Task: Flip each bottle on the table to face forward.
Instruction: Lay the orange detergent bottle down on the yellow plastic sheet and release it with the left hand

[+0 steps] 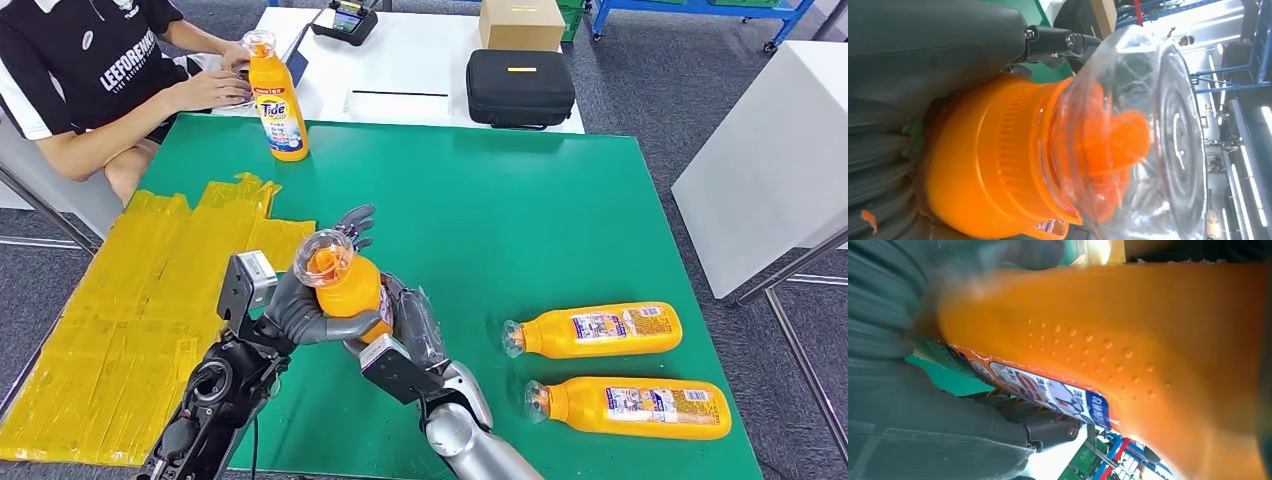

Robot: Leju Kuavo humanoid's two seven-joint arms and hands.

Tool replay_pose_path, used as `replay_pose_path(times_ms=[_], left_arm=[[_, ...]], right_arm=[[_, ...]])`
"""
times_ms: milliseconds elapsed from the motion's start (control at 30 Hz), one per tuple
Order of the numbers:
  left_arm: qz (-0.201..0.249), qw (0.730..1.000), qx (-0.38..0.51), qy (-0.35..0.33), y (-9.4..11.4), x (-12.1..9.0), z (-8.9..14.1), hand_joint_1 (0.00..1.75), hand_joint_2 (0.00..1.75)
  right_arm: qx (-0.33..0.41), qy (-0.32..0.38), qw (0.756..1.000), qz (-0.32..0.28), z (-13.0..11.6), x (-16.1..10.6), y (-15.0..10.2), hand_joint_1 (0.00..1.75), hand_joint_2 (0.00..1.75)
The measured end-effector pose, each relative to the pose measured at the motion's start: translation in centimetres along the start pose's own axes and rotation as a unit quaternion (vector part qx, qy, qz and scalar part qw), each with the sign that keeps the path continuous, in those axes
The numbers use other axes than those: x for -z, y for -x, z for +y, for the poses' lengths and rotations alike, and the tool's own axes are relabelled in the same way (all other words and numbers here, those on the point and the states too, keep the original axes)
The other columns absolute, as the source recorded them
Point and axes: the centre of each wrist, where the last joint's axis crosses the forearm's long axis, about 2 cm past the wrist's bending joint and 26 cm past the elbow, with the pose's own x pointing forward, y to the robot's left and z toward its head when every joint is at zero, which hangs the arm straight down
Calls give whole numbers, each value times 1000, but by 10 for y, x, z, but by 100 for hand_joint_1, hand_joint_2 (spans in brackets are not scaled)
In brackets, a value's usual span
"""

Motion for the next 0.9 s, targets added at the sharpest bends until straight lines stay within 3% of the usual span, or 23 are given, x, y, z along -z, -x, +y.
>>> replay_pose_path(times_ms=[33, 133, 167, 767, 800, 900], left_arm=[[1, 1000, 0, -1, 1, 0, 0, 24, 175], [5, 1000, 1, -7, 2, 1, 2, 154, 175], [6, 1000, 1, -10, 3, 2, 3, 175, 175], [14, 999, -15, -32, 10, 2, 6, 175, 175], [14, 999, -16, -33, 11, 2, 6, 175, 175], [14, 999, -20, -38, 12, 2, 6, 175, 175]], right_arm=[[1, 0, 1000, 1, 0, 0, 0, 175, 175], [5, 0, 1000, 5, 0, 1, 1, 175, 175], [7, 1, 1000, 6, 0, 2, 1, 175, 175], [9, 11, 1000, 17, 0, 4, 4, 175, 175], [8, 13, 1000, 17, 0, 4, 4, 147, 175], [3, 24, 1000, 18, 0, 2, 5, 16, 175]])
